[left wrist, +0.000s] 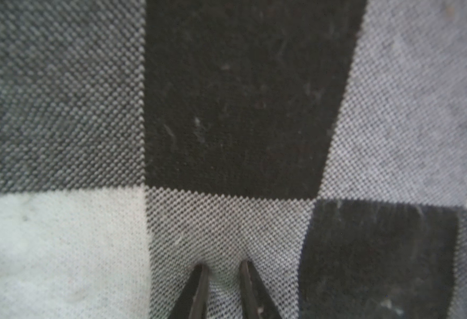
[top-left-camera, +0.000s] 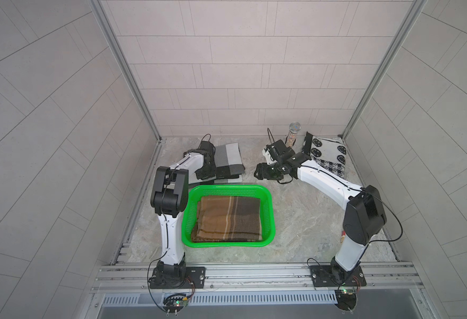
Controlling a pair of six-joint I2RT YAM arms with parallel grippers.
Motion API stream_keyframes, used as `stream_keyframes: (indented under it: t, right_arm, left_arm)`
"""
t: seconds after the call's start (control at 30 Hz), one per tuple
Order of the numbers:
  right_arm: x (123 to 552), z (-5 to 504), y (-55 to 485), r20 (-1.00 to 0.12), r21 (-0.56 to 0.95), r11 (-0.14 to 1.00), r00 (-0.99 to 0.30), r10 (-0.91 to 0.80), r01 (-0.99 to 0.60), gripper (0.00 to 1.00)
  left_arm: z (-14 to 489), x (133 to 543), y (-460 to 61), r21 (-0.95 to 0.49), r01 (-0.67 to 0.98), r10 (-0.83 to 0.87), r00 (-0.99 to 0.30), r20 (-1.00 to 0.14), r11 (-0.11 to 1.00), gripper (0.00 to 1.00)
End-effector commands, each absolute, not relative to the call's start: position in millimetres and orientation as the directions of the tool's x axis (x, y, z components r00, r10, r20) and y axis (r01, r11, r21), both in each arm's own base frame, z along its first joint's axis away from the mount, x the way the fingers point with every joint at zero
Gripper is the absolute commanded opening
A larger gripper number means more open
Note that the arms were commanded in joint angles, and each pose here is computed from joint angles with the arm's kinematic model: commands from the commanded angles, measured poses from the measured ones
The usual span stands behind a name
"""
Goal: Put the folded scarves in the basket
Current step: Adjust the scarf at the center of the board.
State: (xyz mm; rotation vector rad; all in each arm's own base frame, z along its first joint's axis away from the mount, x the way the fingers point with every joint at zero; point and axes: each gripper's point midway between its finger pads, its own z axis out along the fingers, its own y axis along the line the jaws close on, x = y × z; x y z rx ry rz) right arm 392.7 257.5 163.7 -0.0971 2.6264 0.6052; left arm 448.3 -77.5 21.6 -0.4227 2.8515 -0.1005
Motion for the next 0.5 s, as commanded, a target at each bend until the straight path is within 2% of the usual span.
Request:
stream_keyframes:
  t: [0.0,0.1,0.3,0.37,0.47]
  right_arm:
    - [401,162,257,-0.433,0.382,0.907,-0.901,0.007,-0.177,0.68]
    - [408,159,261,-0.428,0.379,0.907,-0.904,-0.004,-0.184,0.68]
    - [413,156,266,-0.423,0.382,0.905,-0.906,-0.01,-0.188,0.68]
    - [412,155,267,-0.416,0.388,0.902,-0.909,-0.01,-0.188,0.68]
    - [409,153,267,-0.406,0.394,0.9,-0.914,-0.01,-0.185,0.68]
  left_arm:
    - [-19,388,-77,-0.003,-0.248,-0.248,-0.968,-0.047,0.969,0.24]
    - [-2,393,-70,0.017,-0.253,-0.249,-0.962,-0.111,0.967,0.24]
    - [57,436,-75,-0.042,-0.25,-0.252,-0.93,-0.265,0.967,0.36]
    - [63,452,-81,-0.064,-0.241,-0.249,-0.926,-0.282,0.968,0.4]
    - [52,470,-87,-0.057,-0.233,-0.24,-0.939,-0.245,0.971,0.41]
